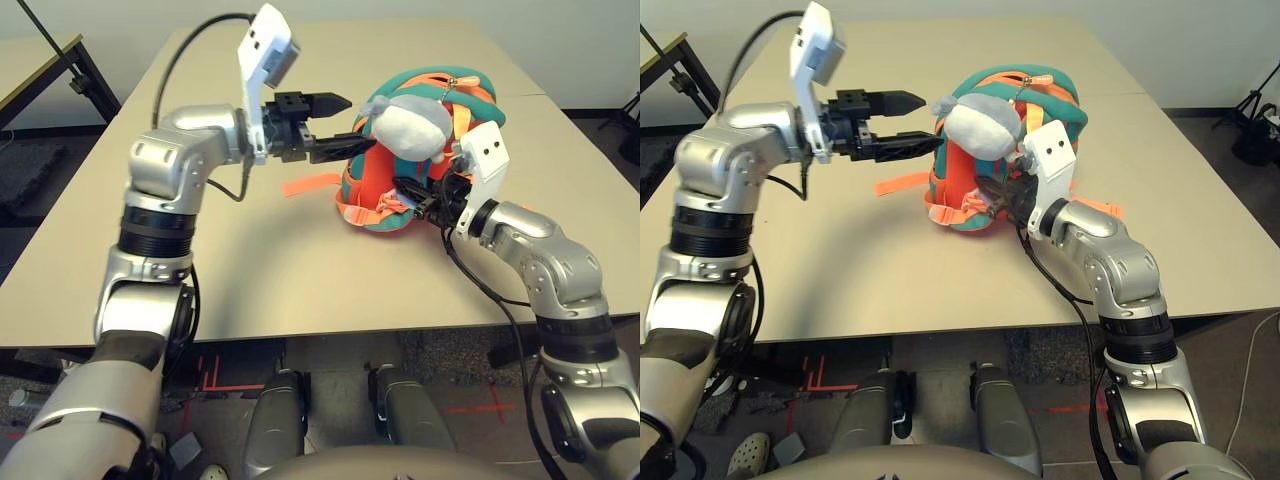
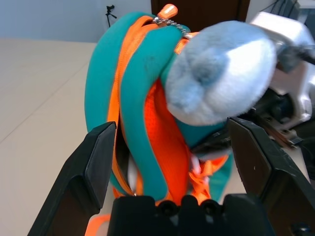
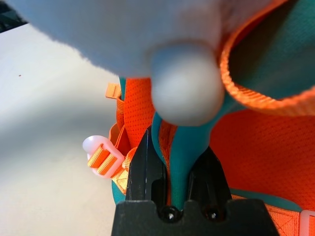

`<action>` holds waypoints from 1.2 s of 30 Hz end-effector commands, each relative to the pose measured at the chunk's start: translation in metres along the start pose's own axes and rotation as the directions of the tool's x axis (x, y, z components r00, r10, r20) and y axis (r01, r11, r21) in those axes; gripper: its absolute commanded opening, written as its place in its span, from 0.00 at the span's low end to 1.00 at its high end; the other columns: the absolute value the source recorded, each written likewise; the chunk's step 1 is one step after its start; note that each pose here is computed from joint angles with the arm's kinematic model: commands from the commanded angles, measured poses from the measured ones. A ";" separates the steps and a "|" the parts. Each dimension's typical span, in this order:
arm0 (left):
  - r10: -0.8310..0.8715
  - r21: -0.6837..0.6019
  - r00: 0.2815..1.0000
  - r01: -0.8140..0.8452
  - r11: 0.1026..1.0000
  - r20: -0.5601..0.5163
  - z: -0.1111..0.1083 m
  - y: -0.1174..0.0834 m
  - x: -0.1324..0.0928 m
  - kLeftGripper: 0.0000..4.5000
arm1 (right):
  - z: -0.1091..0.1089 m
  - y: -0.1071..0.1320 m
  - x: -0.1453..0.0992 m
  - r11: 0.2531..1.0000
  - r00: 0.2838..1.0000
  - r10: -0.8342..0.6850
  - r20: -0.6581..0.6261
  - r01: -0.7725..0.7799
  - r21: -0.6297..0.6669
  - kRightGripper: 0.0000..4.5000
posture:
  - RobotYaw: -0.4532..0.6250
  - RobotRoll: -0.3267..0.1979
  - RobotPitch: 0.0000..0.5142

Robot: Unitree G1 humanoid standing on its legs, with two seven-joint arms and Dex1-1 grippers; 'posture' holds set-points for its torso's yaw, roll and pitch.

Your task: Put the pencil case into the backpack and zip it.

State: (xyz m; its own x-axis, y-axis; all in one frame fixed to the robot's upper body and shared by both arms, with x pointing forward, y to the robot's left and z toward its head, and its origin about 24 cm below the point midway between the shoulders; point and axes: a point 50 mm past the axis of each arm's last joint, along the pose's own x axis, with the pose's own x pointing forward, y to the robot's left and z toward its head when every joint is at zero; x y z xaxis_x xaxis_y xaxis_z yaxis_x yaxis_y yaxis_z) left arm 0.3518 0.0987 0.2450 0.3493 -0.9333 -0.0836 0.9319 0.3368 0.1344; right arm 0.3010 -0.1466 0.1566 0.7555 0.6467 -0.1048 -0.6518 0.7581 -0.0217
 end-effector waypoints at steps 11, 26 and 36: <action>-0.158 0.041 0.987 0.157 0.987 0.029 0.008 -0.013 0.036 1.00 | -0.012 0.005 0.000 1.000 0.999 0.027 -0.047 -0.026 0.016 0.04 | 0.32 0.62 0.13; -0.193 0.014 0.980 0.193 0.981 0.041 0.005 -0.020 0.040 0.92 | -0.013 0.007 0.000 1.000 0.999 0.025 -0.048 -0.024 0.015 0.04 | 0.32 0.62 0.14; -0.159 -0.002 0.987 0.160 0.987 0.026 0.003 -0.016 0.035 0.10 | -0.014 0.008 0.002 0.999 0.998 0.031 -0.049 -0.030 0.018 0.04 | 0.32 0.62 0.15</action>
State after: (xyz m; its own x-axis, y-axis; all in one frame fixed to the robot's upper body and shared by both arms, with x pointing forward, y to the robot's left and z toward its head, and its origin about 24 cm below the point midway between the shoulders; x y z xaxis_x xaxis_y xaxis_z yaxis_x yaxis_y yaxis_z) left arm 0.3479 0.0561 0.2460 0.1678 -0.9838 -0.0630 0.9798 0.1594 0.1210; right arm 0.2978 -0.1472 0.1518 0.7604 0.6392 -0.1149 -0.6455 0.7634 -0.0243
